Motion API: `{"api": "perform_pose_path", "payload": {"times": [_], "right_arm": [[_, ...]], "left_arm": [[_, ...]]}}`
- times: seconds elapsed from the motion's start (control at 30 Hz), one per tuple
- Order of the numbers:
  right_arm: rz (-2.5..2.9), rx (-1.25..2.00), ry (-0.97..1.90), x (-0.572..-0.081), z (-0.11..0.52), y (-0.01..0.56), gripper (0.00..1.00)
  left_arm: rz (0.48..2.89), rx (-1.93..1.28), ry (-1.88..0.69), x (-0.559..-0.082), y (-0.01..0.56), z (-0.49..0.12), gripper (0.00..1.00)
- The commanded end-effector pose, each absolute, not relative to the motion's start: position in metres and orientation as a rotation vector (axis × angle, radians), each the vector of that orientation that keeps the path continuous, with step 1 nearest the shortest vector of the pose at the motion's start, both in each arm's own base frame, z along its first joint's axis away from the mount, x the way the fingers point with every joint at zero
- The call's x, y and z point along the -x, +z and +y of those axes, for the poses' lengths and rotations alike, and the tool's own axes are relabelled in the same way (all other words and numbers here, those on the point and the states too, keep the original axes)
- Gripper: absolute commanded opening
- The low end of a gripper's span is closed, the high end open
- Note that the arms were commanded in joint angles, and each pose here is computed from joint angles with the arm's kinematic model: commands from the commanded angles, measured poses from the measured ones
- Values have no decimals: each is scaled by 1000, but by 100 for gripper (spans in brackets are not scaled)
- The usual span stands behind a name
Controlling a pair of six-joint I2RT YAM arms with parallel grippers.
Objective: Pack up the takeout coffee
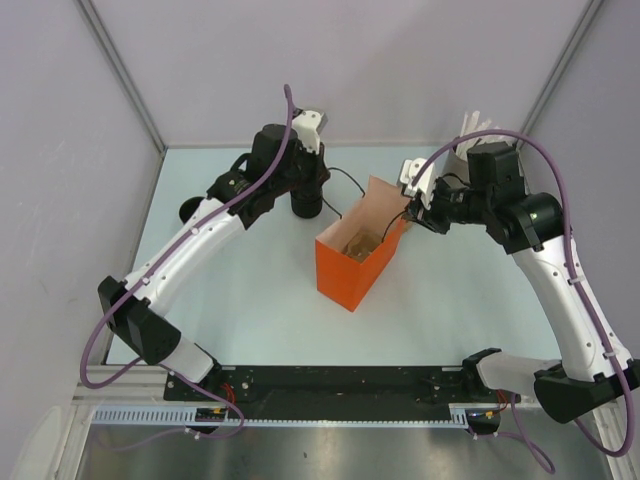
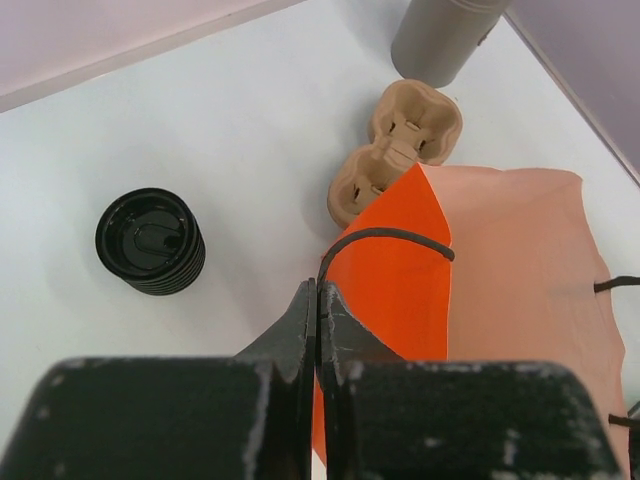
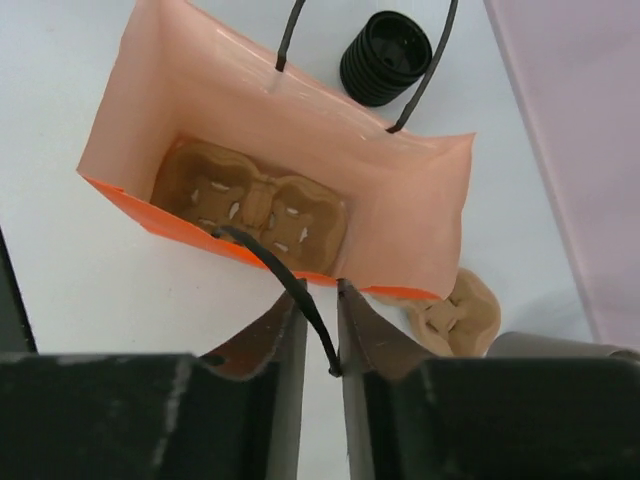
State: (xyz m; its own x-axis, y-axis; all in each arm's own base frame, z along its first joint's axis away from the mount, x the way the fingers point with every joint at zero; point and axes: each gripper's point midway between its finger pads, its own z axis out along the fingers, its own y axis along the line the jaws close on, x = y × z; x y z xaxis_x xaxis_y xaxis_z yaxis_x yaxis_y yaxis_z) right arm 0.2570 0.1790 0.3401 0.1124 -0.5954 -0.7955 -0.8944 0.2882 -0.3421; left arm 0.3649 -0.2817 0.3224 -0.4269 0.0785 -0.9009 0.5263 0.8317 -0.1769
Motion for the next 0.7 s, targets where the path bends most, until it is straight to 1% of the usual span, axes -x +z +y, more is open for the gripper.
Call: {"api": "perform_pose_path", "payload": {"times": [0.0, 0.03, 0.07, 0.2, 0.33, 0.47, 0.5, 0.6, 0.67], "right_arm": [[1475, 1390, 392, -254, 187, 365, 4], [1466, 1396, 401, -250, 189, 367, 1], [1472, 1407, 416, -246, 190, 366, 0], [1426, 1434, 481, -227, 198, 384, 0], [1372, 1418, 544, -212, 202, 406, 0], [1382, 1426, 598, -208, 209, 400, 0], [1394, 1427, 600, -210, 210, 395, 0], [1441, 1438, 603, -218, 215, 375, 0], [1494, 1472, 603, -218, 218, 358, 0]], "left_arm": [[1843, -529, -595, -354, 370, -288, 0], [1813, -534, -602, -353, 384, -288, 0], [1799, -541, -604, -353, 390, -288, 0], [1719, -563, -611, -345, 429, -285, 0], [1672, -564, -610, -336, 452, -277, 0], [1715, -578, -594, -332, 431, -273, 0], [1756, -590, -581, -334, 412, -274, 0], [1800, -604, -545, -336, 388, -270, 0], [1813, -616, -527, -336, 382, -268, 0]]}}
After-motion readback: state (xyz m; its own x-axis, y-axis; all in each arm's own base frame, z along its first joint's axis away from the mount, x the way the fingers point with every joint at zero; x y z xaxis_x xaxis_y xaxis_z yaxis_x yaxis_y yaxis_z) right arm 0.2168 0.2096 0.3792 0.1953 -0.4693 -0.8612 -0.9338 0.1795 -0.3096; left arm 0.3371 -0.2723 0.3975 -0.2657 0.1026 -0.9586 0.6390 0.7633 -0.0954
